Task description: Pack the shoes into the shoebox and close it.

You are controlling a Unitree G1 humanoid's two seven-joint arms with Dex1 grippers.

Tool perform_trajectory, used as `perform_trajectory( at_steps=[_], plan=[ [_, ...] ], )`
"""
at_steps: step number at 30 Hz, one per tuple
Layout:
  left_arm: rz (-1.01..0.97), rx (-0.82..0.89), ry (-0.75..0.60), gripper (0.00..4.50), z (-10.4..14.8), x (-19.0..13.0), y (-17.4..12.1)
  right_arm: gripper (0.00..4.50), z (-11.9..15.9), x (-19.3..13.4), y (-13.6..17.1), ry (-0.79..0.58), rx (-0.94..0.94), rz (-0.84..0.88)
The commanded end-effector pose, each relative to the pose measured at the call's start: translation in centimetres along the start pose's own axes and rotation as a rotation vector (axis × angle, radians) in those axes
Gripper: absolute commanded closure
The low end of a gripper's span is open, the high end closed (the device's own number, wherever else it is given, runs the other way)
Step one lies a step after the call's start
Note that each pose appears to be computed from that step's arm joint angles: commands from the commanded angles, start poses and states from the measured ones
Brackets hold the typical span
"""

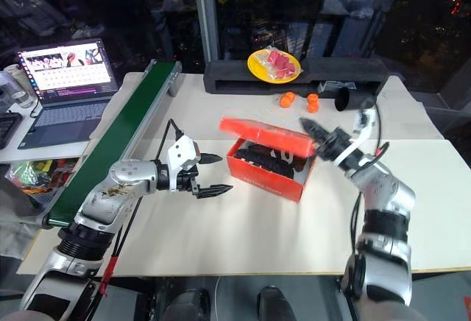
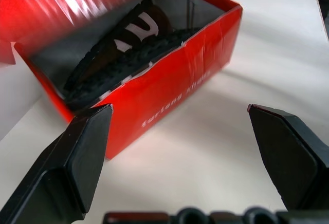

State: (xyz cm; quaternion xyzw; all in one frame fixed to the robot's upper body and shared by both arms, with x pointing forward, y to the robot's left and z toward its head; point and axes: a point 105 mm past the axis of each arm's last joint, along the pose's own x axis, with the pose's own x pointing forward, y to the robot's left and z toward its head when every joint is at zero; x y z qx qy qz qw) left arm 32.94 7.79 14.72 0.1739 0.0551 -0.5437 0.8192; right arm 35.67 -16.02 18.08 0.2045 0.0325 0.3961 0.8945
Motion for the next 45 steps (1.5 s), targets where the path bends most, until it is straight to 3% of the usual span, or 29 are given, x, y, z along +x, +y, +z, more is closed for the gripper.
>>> perform_trajectory(
  at_steps=[1, 6, 9, 15, 20, 26, 28, 30, 32, 36, 40, 45],
  plan=[
    [0.006, 0.043, -0.029, 0.0, 1.3, -0.3, 0.1, 3.47, -1.8, -0.1, 0.5, 0.204, -0.166, -0.112],
    [0.005, 0.043, -0.031, 0.0, 1.4, -0.1, 0.1, 3.47, -4.6, -0.3, -2.2, 0.418, -0.281, -0.285],
    [0.006, 0.043, -0.034, 0.0, 1.4, 0.0, 0.2, 3.47, -5.3, 0.2, -3.7, 0.447, -0.27, -0.355],
    [0.029, 0.027, -0.041, 0.0, 1.2, -0.2, 0.4, 3.47, -9.2, -0.5, -3.9, 0.627, -0.306, -0.343],
    [0.11, -0.037, -0.053, 0.0, 0.3, -1.0, 1.4, 3.47, -6.3, 0.3, -2.5, 0.502, -0.309, -0.323],
    [0.39, -0.136, -0.109, 0.0, -0.7, -3.0, 4.8, 3.47, 3.3, 0.4, -0.5, 0.082, -0.332, -0.381],
    [0.53, -0.189, -0.161, 0.0, -0.8, -4.1, 6.4, 3.47, 6.2, -1.0, -0.7, -0.054, -0.359, -0.473],
    [0.63, -0.238, -0.199, 0.0, -0.9, -4.8, 7.3, 3.47, 7.4, -2.7, -1.8, -0.091, -0.434, -0.612],
    [0.737, -0.291, -0.242, 0.0, -0.9, -5.8, 8.1, 3.47, 7.8, -5.1, -3.4, -0.065, -0.566, -0.793],
    [0.877, -0.356, -0.217, 0.0, -3.0, -6.5, 7.9, 3.47, 5.1, -9.7, -5.9, 0.112, -0.795, -1.014],
    [0.936, -0.407, -0.189, 0.0, -4.8, -6.8, 7.5, 3.47, 3.3, -11.6, -6.5, 0.127, -0.794, -1.071],
    [0.971, -0.415, -0.192, 0.0, -5.2, -7.2, 7.6, 3.47, 3.3, -13.2, -7.1, 0.069, -0.766, -1.163]
  ],
)
